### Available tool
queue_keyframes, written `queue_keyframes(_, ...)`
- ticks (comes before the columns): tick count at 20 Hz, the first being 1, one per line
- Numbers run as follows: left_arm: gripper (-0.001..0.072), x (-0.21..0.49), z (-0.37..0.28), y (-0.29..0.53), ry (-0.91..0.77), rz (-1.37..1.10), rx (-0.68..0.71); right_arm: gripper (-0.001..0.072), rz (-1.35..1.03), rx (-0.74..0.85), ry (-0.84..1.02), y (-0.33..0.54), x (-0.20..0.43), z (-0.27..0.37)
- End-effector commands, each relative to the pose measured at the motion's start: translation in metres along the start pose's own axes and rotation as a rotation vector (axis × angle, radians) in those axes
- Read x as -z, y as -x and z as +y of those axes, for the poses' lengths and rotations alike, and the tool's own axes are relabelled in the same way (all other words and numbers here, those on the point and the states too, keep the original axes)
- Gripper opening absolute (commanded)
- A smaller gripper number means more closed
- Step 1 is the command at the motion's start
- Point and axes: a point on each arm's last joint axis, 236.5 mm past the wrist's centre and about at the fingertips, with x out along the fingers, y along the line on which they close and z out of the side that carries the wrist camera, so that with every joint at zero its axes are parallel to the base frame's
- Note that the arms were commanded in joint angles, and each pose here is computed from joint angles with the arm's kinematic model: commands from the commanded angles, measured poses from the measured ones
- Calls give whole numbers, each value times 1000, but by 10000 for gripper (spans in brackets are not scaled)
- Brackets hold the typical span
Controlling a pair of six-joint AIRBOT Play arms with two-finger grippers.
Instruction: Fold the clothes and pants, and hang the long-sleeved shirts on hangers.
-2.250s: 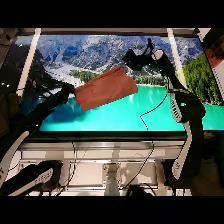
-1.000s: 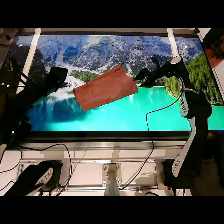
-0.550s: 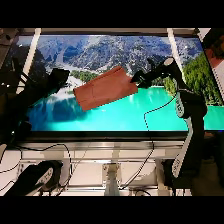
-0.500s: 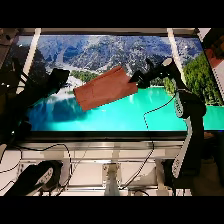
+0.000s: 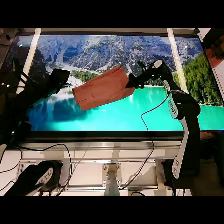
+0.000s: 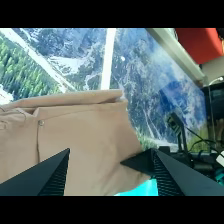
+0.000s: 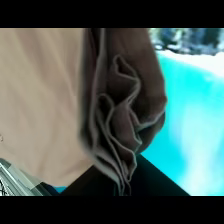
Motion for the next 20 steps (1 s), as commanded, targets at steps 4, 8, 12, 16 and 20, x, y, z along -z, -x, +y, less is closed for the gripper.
queue_keyframes(4,581,0,0,0,1,0,1,11,-120,64,-58,74,-17,-8)
queue_keyframes(8,580,0,0,0,1,0,1,11,-163,323,-169,186,4,-111)
queue_keyframes(12,580,0,-1,0,4,0,1,11,-212,533,-400,298,59,-225)
queue_keyframes(16,580,0,-1,0,4,0,1,11,-315,589,-601,380,118,-301)
queue_keyframes(20,581,0,-1,0,5,-1,2,11,-351,648,-766,426,180,-355)
